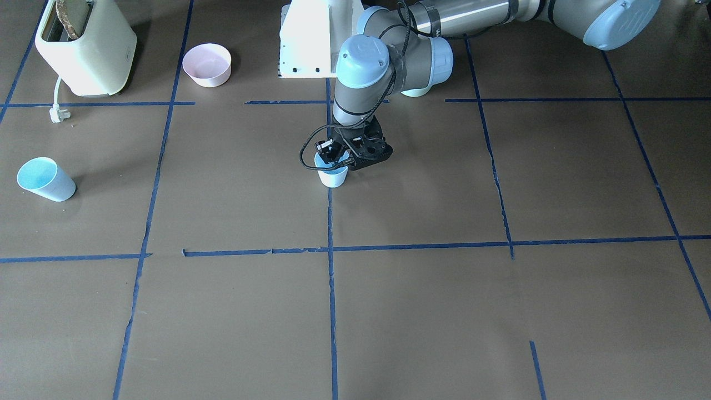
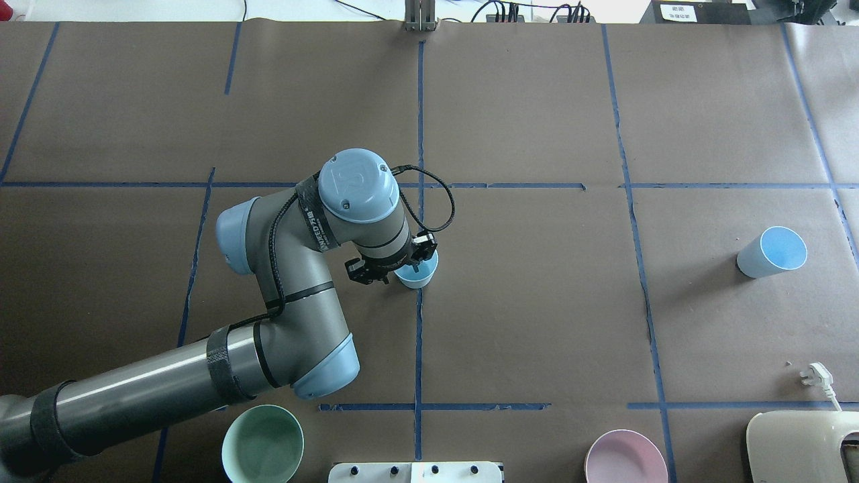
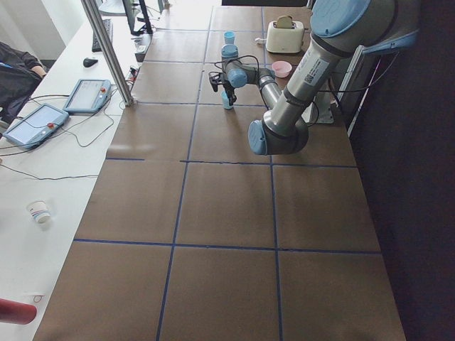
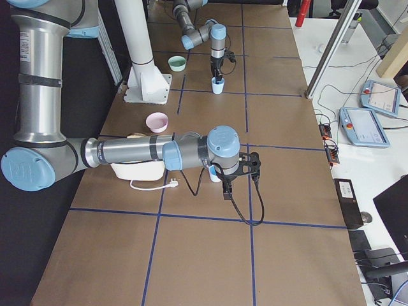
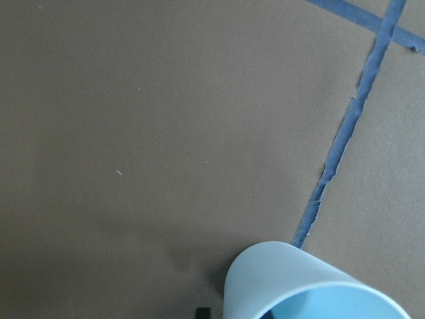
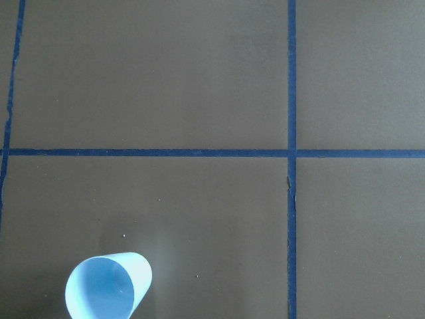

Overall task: Stack blue cups with both arms
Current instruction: 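Carry the cup with the left gripper to the table center and lower it, then open the left gripper and withdraw it while the right arm reaches for the other cup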

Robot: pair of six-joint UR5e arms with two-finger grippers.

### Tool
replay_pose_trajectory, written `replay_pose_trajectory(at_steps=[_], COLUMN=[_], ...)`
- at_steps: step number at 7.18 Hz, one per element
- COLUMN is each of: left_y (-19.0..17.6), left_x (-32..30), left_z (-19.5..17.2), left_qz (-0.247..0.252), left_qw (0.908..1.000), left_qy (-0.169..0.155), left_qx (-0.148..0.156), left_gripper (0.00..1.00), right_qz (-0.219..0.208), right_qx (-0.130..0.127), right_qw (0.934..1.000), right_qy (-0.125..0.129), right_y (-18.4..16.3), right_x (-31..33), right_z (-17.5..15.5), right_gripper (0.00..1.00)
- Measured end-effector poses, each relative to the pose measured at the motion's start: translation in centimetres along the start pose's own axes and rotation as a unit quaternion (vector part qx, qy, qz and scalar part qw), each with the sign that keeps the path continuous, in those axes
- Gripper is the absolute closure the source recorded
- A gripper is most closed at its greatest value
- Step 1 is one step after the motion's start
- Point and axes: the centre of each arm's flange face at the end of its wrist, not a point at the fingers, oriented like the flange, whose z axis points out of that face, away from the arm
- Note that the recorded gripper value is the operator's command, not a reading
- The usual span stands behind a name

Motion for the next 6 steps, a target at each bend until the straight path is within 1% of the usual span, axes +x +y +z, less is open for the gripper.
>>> replay_pose_trajectory(at_steps=[1, 3, 5, 6], left_y=[-0.6, -2.1, -4.2, -5.3], left_x=[-0.1, -2.1, -5.2, -6.6], left_z=[-1.4, -5.7, -11.3, -14.1], left_qz=[-0.002, -0.013, -0.03, -0.028], left_qw=[1.0, 0.9997, 0.9992, 0.9994], left_qy=[0.009, 0.019, 0.022, 0.017], left_qx=[0.002, -0.003, -0.011, -0.008], left_gripper=[0.0, 0.0, 0.0, 0.0], right_qz=[0.0, -0.003, -0.001, 0.006], right_qx=[0.0, -0.002, -0.013, -0.006], right_qw=[1.0, 1.0, 0.9999, 1.0], right_qy=[0.0, 0.001, 0.0, -0.003], right_y=[0.0, 0.0, -0.1, 0.1], right_x=[0.0, -0.3, -2.6, -4.5], right_z=[0.0, 0.3, 2.1, 3.5], right_gripper=[0.0, 0.0, 0.0, 0.0])
